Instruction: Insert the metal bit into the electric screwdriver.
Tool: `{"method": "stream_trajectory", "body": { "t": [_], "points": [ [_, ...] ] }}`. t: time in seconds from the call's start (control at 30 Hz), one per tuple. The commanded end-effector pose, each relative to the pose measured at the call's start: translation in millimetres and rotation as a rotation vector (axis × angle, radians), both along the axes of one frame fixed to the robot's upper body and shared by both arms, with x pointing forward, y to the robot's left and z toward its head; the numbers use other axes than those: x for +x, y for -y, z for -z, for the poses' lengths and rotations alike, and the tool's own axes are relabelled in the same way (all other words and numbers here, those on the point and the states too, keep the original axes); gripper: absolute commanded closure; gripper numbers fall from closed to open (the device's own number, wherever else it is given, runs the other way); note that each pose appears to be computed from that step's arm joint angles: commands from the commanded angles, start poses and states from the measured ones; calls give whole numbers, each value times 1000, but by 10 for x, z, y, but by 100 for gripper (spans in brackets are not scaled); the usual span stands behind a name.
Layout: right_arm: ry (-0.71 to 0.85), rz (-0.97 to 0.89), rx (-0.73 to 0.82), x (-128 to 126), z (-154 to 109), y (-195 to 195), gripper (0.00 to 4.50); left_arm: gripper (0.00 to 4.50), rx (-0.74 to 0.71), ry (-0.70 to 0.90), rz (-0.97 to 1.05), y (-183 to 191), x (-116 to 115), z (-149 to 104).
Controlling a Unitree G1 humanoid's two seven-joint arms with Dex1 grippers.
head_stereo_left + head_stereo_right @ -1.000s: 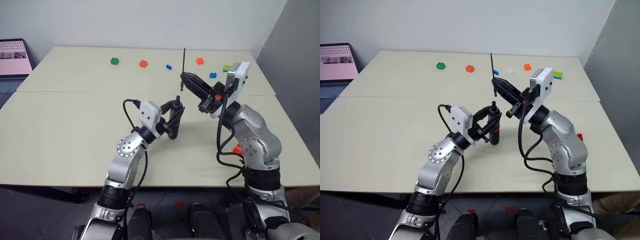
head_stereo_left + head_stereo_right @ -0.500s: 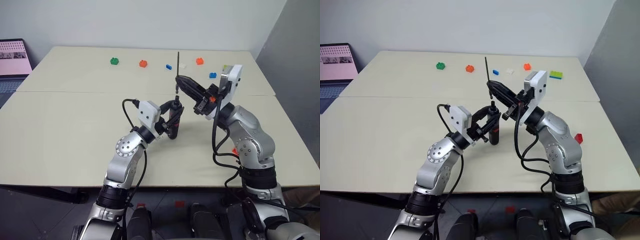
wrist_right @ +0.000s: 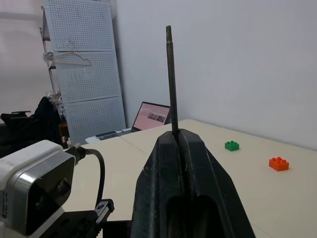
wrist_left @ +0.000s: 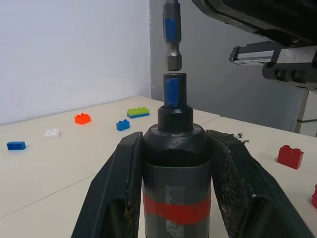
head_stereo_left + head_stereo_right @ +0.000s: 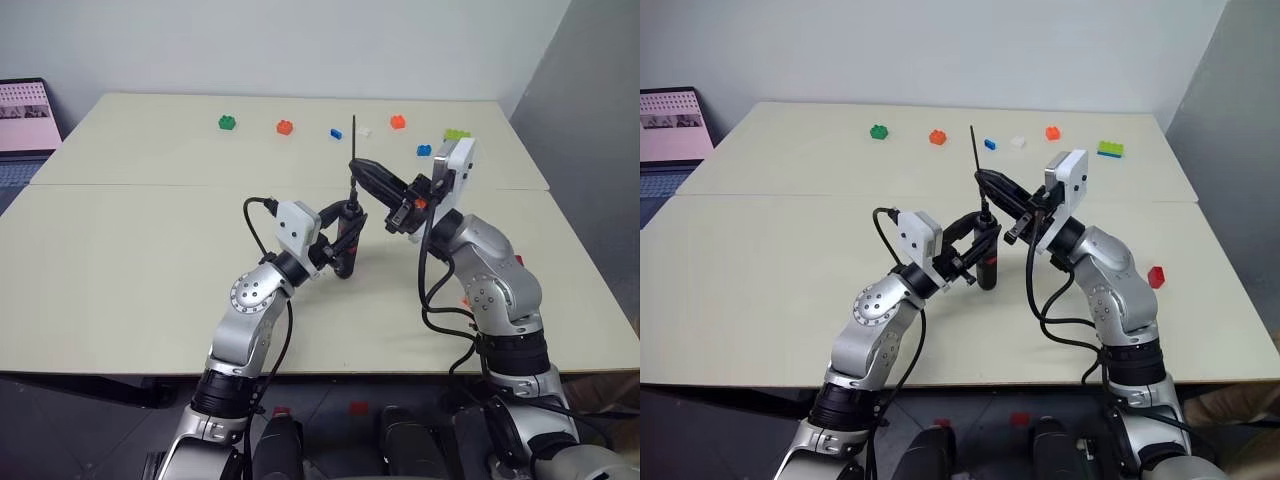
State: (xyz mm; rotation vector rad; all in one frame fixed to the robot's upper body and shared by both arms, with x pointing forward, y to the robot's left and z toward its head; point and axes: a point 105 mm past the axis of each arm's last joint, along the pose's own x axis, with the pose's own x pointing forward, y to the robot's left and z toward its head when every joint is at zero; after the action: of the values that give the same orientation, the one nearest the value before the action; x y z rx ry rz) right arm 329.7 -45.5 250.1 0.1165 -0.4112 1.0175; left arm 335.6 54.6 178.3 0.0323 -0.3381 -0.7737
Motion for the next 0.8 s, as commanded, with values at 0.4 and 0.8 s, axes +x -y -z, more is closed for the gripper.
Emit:
{"method": "stream_trajectory", "body": {
  "t": [0.4, 0.8],
  "points": [
    [18, 19, 18, 13, -13, 69, 450, 288, 14, 30, -20, -65, -5, -69],
    [16, 7, 42, 19, -68, 65, 450, 288, 22, 28, -25, -90, -9, -51]
  ]
}}
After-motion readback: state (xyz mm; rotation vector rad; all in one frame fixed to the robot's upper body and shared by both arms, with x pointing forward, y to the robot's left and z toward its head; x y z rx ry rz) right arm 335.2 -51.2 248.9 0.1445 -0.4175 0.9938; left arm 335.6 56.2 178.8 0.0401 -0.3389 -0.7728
